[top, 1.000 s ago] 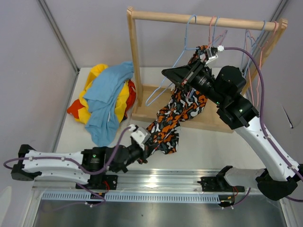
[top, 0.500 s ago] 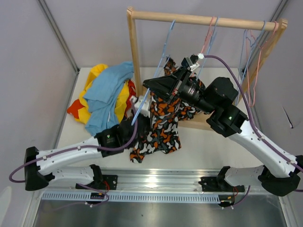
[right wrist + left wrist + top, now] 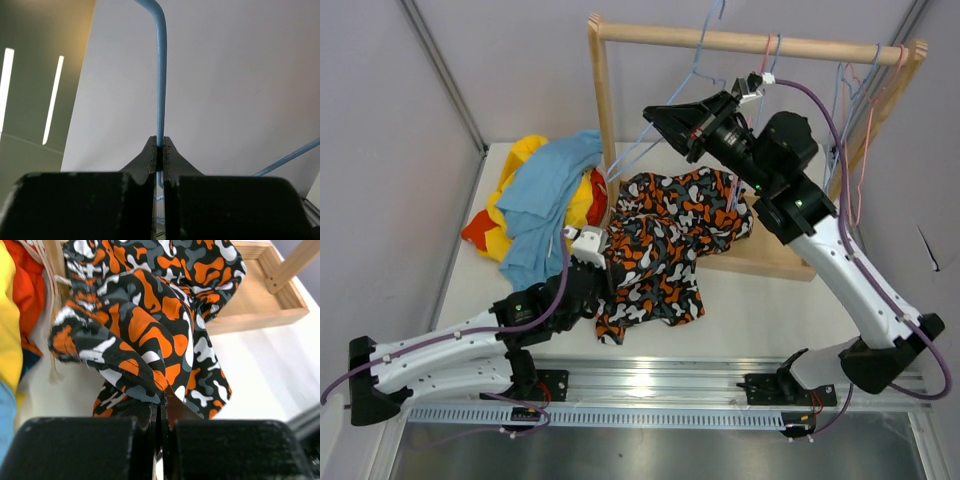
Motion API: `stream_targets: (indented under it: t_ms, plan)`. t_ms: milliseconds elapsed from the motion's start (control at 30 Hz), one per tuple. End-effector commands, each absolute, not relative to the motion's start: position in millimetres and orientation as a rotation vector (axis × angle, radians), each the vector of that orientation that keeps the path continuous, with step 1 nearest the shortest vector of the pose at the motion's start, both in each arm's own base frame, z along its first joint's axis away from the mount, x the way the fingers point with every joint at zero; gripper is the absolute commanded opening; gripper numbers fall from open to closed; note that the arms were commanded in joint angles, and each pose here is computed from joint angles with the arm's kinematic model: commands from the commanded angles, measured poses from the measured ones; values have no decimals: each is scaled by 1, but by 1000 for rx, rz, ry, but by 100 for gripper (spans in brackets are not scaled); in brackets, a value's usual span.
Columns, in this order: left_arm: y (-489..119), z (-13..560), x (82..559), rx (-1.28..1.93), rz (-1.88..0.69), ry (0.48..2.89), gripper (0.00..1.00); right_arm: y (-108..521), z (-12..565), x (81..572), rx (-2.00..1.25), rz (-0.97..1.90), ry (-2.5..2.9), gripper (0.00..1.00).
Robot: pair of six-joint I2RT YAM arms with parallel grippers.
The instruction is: Remove the shorts from the hanger
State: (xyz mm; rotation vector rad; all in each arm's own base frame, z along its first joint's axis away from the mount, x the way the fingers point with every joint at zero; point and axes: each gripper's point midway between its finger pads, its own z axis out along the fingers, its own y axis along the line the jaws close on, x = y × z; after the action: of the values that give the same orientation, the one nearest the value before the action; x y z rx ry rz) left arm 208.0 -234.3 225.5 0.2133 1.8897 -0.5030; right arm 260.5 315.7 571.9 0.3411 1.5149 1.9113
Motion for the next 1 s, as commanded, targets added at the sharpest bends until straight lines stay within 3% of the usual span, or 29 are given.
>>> stream_targets:
  t_ms: [0,333,667,700,733,767,967]
  plan:
    - [-231,228,193,145,-600,1886,0,318,584,275,309,1956,1487,0]
    - [-230,210,177,170,-616,1917,0,332,564,322,370,1926,1512,0]
    - [-218,213,173,156,-575,1929,0,327,540,323,414,1874,1553,3]
    - [-212,225,174,147,-562,1925,0,324,538,321,416,1854,1561,13]
    - [-204,228,175,132,-535,1921,0,323,531,321,404,1808,1579,31]
    - [-199,234,175,125,-532,1913,0,318,520,315,425,1754,1642,56]
    - [-170,266,173,77,-510,1872,0,290,498,296,451,1619,1664,88]
